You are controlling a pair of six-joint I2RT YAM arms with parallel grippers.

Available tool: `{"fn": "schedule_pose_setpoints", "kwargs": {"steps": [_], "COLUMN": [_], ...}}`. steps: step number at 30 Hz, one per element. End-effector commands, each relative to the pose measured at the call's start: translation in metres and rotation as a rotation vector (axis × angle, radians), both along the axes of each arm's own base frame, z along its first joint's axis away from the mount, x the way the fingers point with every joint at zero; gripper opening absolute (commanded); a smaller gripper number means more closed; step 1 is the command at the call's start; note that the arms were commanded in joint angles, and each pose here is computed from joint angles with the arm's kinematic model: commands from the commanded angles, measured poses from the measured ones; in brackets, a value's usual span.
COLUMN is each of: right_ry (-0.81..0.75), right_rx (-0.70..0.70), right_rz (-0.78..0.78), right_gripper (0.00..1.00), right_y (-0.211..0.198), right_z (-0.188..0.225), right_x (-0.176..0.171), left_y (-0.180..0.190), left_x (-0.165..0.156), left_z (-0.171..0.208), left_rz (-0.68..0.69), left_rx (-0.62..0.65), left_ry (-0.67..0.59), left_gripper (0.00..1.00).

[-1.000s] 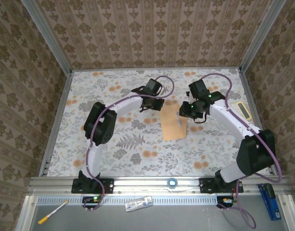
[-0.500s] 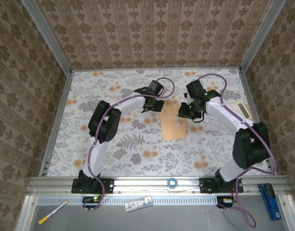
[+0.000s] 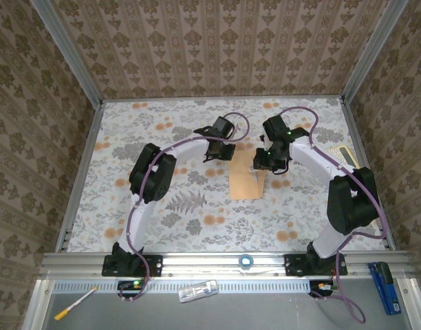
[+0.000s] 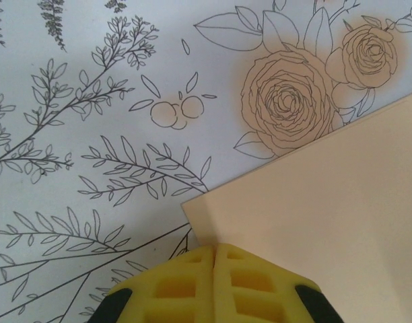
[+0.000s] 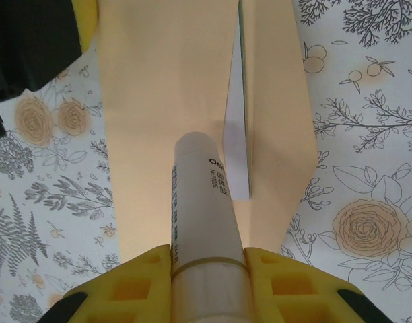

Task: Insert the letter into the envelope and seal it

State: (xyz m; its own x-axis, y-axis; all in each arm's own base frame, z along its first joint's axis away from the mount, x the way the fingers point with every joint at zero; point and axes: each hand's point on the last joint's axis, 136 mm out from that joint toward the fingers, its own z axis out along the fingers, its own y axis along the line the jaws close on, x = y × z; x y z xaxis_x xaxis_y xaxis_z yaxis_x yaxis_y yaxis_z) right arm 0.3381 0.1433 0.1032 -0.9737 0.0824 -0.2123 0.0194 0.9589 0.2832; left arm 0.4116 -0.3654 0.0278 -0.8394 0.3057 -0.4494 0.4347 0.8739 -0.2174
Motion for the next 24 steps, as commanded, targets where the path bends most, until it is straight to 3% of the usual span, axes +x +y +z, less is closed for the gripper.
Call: {"fn": "schedule_pose_setpoints", "kwargs": {"steps": [1,24], "right_ry": [0.014,0.104], "right_rx": [-0.014,-0.005], "right_rz": [0.029,0.059], "right_gripper": [0.23,0.21], "right_y": [0.002,0.008], "right_z": [0.002,-0.018], "right_x": [0.0,-0.01], "left_y": [0.007,0.006], "left_x": [-0.007,-0.013], "left_z": [-0.024,-0.025], "left_rz": [0.02,0.018], "left_rx": [0.036,0.02], "left_ry": [0.052,0.07], "left_gripper": [0.0,0.0]}}
